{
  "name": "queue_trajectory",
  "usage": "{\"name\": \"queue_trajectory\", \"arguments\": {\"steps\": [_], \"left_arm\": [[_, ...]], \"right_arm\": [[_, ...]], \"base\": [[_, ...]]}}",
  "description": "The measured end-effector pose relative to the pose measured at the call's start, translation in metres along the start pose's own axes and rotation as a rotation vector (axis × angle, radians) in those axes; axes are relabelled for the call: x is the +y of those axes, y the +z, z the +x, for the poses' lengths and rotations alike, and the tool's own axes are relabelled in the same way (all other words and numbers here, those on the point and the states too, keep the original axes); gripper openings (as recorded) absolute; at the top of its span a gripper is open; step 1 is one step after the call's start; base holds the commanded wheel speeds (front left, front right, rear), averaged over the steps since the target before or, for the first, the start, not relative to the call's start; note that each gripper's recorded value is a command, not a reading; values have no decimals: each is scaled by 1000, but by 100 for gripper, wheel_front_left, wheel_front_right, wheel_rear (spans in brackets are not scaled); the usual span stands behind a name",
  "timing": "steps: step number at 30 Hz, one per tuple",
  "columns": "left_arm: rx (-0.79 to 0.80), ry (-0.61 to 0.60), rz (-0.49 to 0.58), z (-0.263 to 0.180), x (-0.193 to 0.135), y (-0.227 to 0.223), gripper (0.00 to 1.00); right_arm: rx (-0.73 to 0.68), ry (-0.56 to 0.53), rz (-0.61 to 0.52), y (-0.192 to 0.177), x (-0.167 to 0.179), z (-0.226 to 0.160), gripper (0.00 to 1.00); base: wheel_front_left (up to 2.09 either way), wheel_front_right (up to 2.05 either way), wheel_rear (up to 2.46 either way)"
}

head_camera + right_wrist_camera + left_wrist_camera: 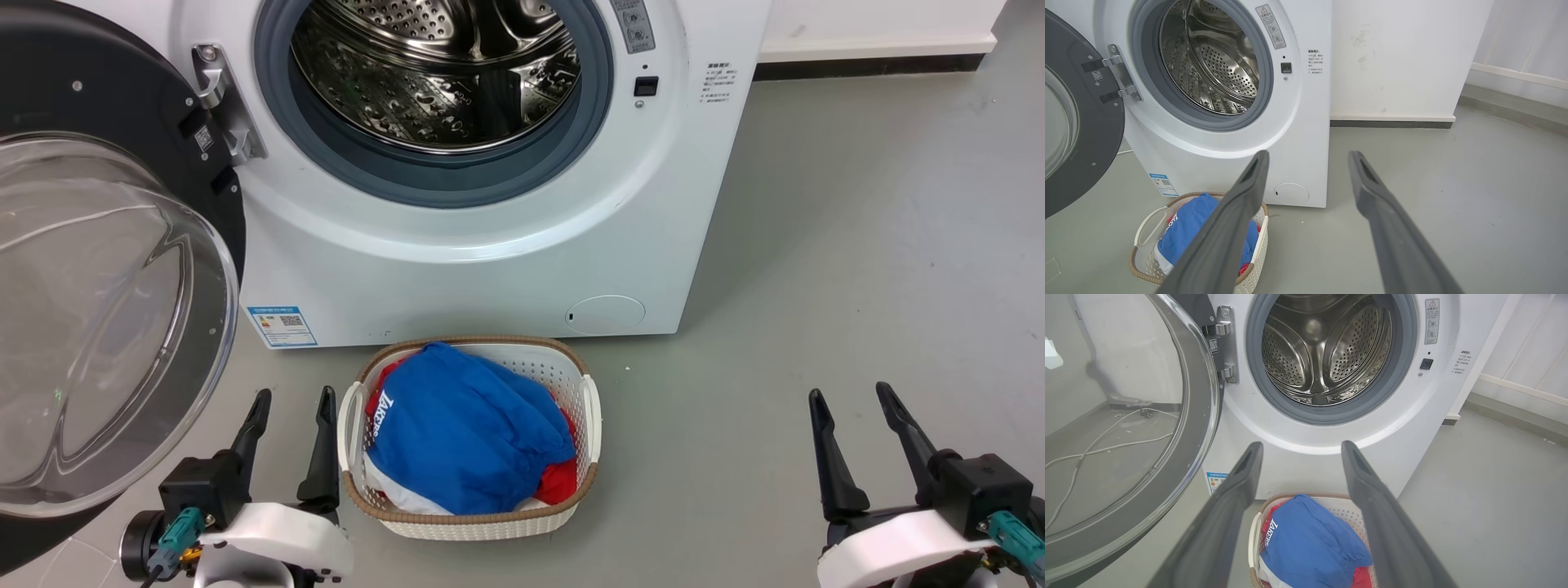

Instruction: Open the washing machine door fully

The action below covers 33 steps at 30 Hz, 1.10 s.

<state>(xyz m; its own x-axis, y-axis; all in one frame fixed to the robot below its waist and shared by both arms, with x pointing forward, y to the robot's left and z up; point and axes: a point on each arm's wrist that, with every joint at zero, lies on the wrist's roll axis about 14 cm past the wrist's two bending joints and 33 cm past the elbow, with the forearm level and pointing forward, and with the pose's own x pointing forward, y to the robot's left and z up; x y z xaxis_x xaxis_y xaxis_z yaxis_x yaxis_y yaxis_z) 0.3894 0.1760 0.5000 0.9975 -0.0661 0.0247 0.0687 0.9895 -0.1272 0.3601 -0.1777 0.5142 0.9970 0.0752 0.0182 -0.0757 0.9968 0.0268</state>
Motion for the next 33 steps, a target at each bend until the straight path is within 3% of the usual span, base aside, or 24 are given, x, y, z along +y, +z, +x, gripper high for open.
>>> {"name": "queue_trajectory", "arguments": {"steps": [5,6,11,33], "left_arm": [[-2,4,3,0,1,1,100],[-2,4,3,0,1,1,0],[48,15,-16,-7,1,-15,0],[121,111,-405,-8,15,-25,0]], "right_arm": [[-4,-2,0,1,-1,-1,100],[-4,-2,0,1,-1,-1,0],[42,-4,18,-14,0,-7,0],[35,-46,449,-17,-8,0,0]], "base": [[0,0,0],[0,0,0],[0,0,0],[0,0,0]]}}
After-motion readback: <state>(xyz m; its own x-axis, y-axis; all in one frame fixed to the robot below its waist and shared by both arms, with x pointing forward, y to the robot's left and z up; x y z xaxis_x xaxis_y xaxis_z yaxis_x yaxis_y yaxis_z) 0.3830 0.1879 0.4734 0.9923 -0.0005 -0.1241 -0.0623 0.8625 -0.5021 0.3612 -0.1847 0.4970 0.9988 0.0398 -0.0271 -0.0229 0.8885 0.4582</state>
